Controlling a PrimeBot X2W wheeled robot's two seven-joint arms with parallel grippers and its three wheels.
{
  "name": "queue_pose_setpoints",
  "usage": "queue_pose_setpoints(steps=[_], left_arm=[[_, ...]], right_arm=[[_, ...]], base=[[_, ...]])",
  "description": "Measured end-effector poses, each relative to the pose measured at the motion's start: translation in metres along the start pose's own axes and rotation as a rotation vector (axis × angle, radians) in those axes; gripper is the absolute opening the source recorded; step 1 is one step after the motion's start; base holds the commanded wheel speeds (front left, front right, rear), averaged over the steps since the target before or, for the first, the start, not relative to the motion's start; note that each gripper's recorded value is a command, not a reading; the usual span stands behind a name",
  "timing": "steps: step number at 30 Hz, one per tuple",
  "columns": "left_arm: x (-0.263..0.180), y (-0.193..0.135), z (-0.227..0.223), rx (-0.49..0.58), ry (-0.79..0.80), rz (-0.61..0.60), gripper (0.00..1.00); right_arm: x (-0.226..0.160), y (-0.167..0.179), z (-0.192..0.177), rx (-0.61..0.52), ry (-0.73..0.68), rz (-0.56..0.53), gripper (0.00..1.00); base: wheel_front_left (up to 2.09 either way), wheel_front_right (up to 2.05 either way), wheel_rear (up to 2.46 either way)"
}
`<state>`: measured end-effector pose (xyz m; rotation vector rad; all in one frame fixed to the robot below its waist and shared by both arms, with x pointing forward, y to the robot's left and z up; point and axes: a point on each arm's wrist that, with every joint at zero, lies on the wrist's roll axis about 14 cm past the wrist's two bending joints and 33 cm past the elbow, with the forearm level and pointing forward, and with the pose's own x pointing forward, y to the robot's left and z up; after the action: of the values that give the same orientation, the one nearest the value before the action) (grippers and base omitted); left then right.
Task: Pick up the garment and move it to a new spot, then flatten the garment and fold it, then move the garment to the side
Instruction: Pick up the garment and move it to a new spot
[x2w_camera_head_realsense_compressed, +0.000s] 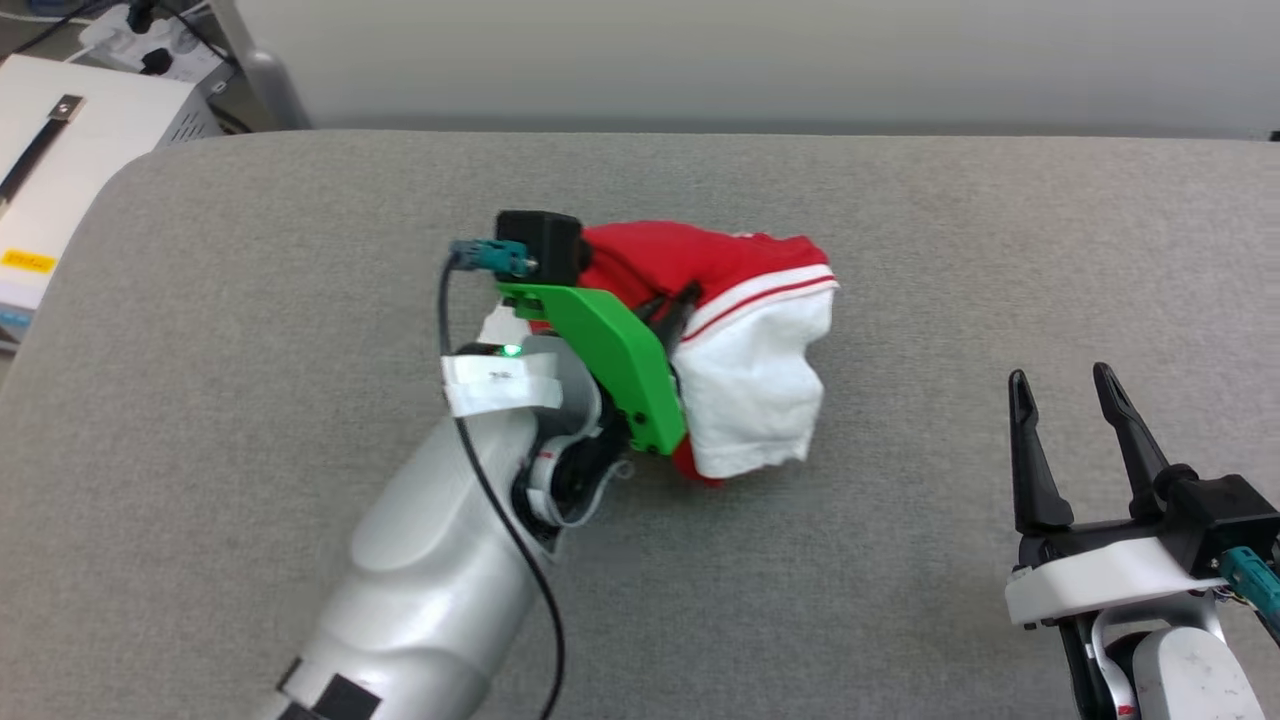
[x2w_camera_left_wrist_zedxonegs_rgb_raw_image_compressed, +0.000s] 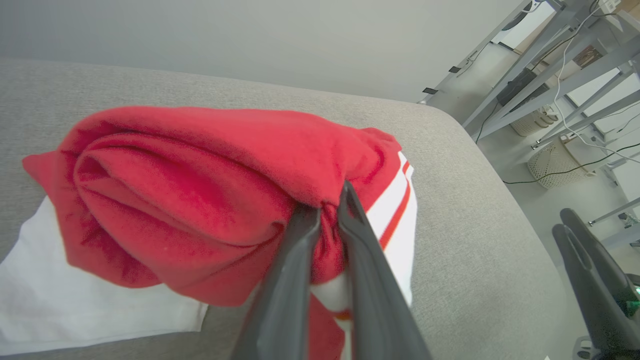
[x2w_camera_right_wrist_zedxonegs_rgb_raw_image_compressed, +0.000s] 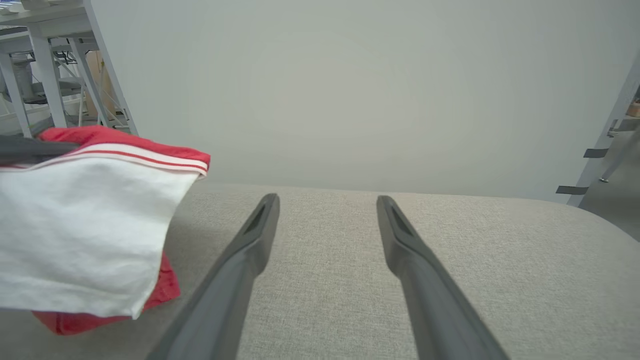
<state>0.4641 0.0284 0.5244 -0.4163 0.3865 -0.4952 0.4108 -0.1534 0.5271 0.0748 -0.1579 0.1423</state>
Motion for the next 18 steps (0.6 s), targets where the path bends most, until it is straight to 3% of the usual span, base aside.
queue_pose_setpoints(steps=[9, 10, 11, 18], left_arm=[[0.046, -0.036, -0.020, 0.021, -0.001, -0.047, 0.00], [0.050, -0.044, -0.023, 0.025, 0.005, -0.065, 0.45], [0.055, -0.051, -0.028, 0.037, 0.015, -0.084, 1.00], [0.073, -0.077, -0.053, 0.069, 0.039, -0.165, 1.00]], right_arm=[[-0.018, -0.032, 0.004, -0.013, 0.002, -0.097, 1.00], [-0.019, -0.034, 0.004, -0.015, 0.003, -0.105, 1.00], [-0.020, -0.037, 0.004, -0.016, 0.005, -0.113, 1.00], [-0.027, -0.049, -0.008, -0.018, 0.046, -0.150, 1.00]], base=[[0.00, 0.00, 0.00], [0.00, 0.00, 0.00], [0.00, 0.00, 0.00], [0.00, 0.00, 0.00]])
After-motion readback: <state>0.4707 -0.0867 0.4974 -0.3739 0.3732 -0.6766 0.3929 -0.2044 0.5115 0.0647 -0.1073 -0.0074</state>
